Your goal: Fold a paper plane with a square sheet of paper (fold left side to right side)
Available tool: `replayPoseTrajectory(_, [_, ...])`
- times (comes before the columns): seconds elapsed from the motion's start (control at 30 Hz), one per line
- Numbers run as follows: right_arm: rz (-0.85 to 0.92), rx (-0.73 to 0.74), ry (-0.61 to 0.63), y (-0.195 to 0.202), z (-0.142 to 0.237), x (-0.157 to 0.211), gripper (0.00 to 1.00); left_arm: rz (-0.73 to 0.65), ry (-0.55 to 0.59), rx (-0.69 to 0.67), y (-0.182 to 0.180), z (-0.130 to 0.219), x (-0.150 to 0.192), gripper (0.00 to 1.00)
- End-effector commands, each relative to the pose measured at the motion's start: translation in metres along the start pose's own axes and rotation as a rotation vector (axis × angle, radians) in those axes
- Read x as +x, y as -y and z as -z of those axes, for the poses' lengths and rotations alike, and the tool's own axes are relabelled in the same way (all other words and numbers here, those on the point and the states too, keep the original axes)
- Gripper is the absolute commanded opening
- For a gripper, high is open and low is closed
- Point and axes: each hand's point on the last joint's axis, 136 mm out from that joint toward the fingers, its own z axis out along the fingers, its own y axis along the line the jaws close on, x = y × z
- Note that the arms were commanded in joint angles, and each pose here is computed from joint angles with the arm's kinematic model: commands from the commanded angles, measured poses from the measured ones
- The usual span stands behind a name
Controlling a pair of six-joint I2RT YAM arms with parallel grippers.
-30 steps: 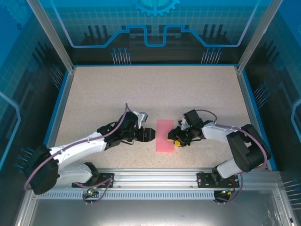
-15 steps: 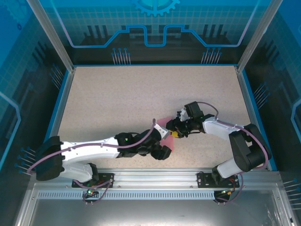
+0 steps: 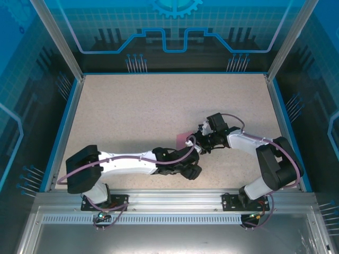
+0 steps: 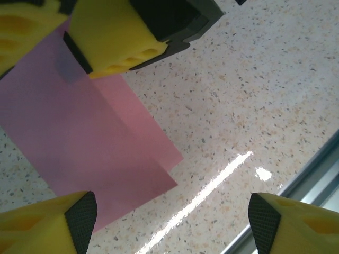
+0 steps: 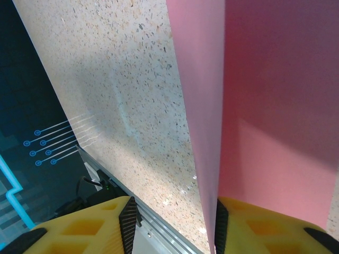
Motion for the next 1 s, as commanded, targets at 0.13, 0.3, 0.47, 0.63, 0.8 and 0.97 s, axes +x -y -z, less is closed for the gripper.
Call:
replayPoseTrajectory(0.13, [-0.022,-0.015,-0.012,-0.006,0.002,-0.004,0.44,-0.018,-0.056,-0.224,-0.024,-0.016,0.004,0.79])
replayPoseTrajectory(0.3, [-0.024,-0.015,-0.017,-0.005,0.001,-0.004,0.44,-0.021,-0.051,-0.282,-0.03,-0.022,0.002,0.77])
replayPoseTrajectory(0.47, [-0.025,-0.013,-0.019,-0.004,0.0,-0.004,0.44,-0.054,-0.051,-0.278,-0.027,-0.028,-0.001,0.72])
replayPoseTrajectory(0.63, [-0.024,0.002,-0.019,0.0,-0.001,-0.004,0.44,-0.055,-0.044,-0.248,-0.022,-0.025,-0.002,0.6])
replayPoseTrajectory(0.8, [-0.022,0.02,-0.022,0.004,-0.002,-0.004,0.44,-0.045,-0.032,-0.203,-0.018,-0.021,-0.001,0.45])
replayPoseTrajectory(0.97, [-0.017,0.037,-0.021,0.007,-0.003,-0.005,0.44,-0.052,-0.03,-0.166,-0.014,-0.015,0.0,0.39])
